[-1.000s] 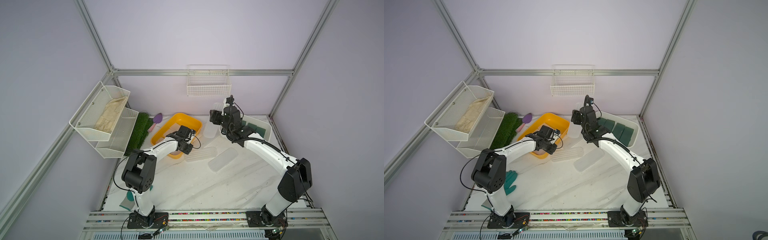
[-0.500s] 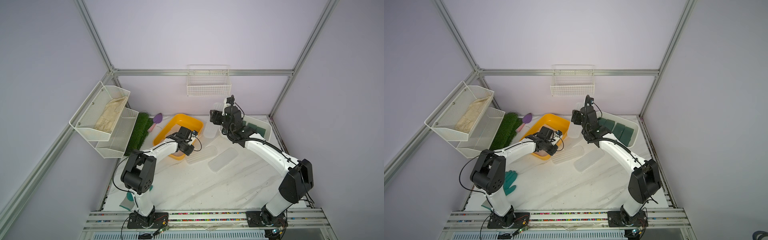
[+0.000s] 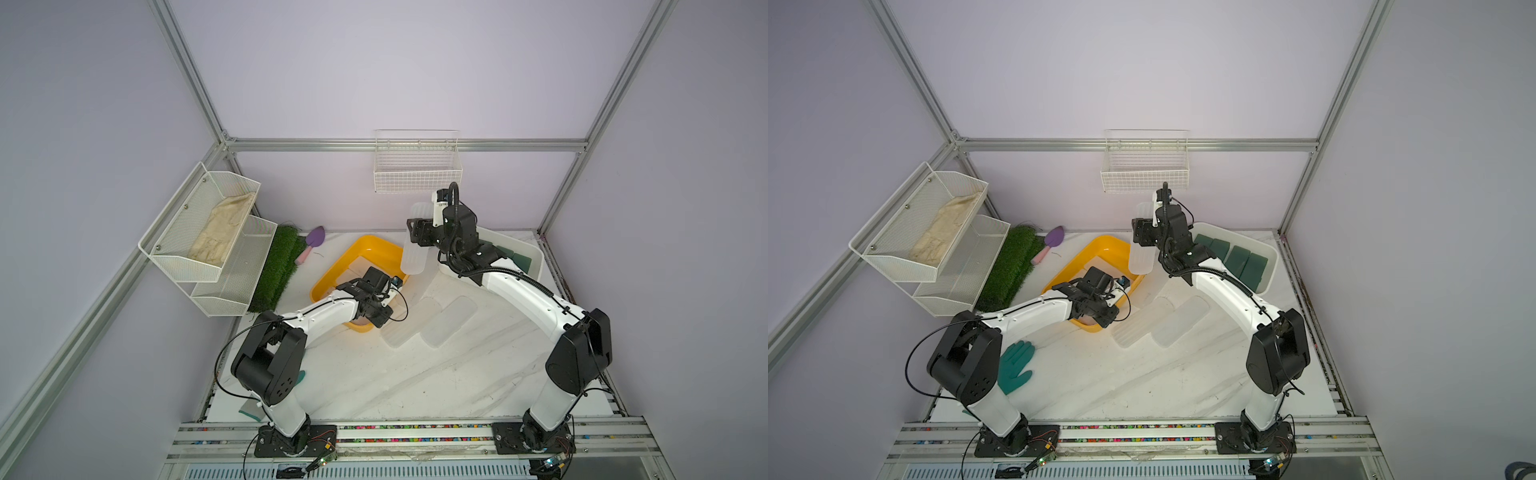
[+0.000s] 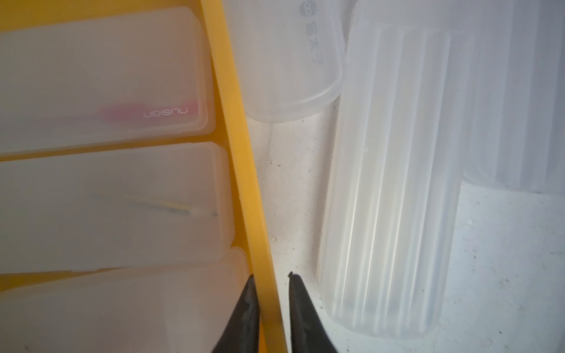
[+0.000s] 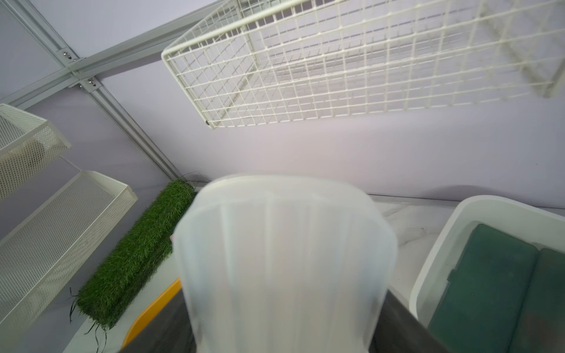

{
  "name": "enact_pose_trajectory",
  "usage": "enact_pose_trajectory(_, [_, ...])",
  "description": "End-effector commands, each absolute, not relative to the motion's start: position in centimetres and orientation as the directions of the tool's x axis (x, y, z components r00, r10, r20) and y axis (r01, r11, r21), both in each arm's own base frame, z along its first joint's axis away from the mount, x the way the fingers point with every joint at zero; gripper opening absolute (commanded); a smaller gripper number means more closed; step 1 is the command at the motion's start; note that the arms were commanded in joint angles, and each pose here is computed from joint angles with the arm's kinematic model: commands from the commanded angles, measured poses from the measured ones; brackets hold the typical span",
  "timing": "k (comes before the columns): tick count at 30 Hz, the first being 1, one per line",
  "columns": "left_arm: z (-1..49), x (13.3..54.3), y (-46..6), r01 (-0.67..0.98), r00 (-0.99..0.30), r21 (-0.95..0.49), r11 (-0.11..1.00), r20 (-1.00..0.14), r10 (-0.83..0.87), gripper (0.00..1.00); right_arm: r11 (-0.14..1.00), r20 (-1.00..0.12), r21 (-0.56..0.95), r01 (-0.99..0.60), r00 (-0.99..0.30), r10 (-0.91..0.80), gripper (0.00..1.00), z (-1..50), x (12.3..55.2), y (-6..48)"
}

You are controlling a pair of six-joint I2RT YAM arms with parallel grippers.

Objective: Place the pencil cases by color into the storage box
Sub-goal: Move the storage box to the center of the board.

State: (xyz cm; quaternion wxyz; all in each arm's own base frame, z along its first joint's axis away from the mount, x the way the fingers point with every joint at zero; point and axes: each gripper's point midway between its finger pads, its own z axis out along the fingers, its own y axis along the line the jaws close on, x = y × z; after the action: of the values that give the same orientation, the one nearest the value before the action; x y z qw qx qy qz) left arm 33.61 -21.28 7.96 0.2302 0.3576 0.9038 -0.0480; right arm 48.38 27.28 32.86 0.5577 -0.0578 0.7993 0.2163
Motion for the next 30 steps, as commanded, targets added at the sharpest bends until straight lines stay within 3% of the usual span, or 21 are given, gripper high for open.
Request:
enact_pose_trajectory(1, [9.4,31.6,-20.7,0.647,-0.655,0.058,0.761,-0.468,0.593,0.19,0.869,-0.925,0.236,-0.434,-0.373,0.065,0.55,32.6,48.4,28.9])
enact_pose_trajectory(7, [11.7,30.0,-19.2,0.586,-0.679,0.049,0.809,-0.515,0.523,0.22,0.819,-0.939,0.197,-0.539,-0.345,-0.001,0.56,32.1,48.3,30.8])
enact_pose_trajectory(16, [19.6,30.3,-17.3,0.450,-0.612,-0.055,0.891,-0.746,0.263,0.66,0.741,-0.956,0.181,-0.647,-0.293,-0.023,0.56,31.8,48.4,33.4])
enact_pose_trajectory(23, [23.3,30.6,-15.8,0.384,-0.551,-0.127,0.915,-0.826,0.117,0.97,0.698,-0.966,0.128,-0.705,-0.248,-0.073,0.56,30.1,49.2,35.5])
enact_pose_trajectory(30, [23.3,30.8,-15.3,0.378,-0.536,-0.098,0.921,-0.834,0.131,1.00,0.685,-0.968,0.034,-0.728,-0.193,-0.157,0.56,28.0,50.7,36.7])
